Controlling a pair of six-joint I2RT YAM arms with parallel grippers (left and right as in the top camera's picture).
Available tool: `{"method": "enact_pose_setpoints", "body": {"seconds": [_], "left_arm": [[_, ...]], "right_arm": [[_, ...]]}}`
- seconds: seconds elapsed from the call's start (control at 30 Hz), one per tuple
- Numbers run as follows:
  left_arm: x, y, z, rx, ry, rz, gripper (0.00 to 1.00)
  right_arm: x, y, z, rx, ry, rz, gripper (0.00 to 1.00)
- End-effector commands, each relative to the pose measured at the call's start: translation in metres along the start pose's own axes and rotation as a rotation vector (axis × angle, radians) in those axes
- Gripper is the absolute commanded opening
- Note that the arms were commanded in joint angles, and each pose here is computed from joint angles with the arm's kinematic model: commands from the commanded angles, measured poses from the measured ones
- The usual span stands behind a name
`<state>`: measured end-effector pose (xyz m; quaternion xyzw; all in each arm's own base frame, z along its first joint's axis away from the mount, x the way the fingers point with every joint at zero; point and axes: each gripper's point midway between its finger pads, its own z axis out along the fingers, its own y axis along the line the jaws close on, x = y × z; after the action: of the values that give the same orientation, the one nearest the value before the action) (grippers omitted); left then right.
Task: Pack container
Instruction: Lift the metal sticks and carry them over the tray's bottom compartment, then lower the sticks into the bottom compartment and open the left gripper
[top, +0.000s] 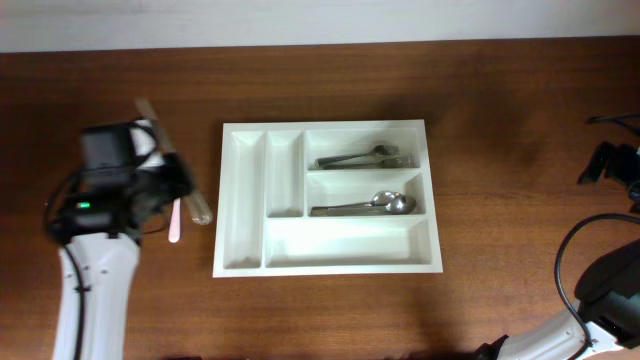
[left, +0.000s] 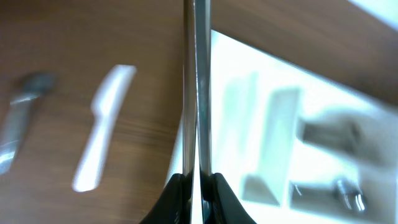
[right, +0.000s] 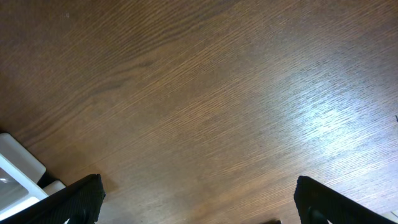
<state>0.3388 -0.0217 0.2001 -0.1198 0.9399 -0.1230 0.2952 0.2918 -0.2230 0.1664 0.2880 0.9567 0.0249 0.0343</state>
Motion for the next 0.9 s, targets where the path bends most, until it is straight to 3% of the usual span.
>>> {"method": "enact_pose_setpoints", "body": {"seconds": [0.0,0.27,0.43,0.6,0.87], "left_arm": [[0.016,-0.047,-0.004,0.101,0.026,0.239,0.04],[0.064,-0.109,-0.007,0.223,0.112,0.483,0.06],[0.09,-0.134,-0.011,0.28,0.139,0.686,0.13],[0.096,-0.146,-0.005,0.266,0.099,0.922,0.13],[0.093,-0.158,0.001,0.293,0.044,1.109,0.13]], "right_arm": [[0.001,0.0,-0.005,-0.004,-0.015,0.015,0.99],[0.001,0.0,-0.005,-0.004,-0.015,0.015,0.99],[0.001,0.0,-0.005,-0.004,-0.015,0.015,0.99],[0.001,0.0,-0.005,-0.004,-0.015,0.015,0.99],[0.001,0.0,-0.005,-0.004,-0.015,0.015,0.99]]}}
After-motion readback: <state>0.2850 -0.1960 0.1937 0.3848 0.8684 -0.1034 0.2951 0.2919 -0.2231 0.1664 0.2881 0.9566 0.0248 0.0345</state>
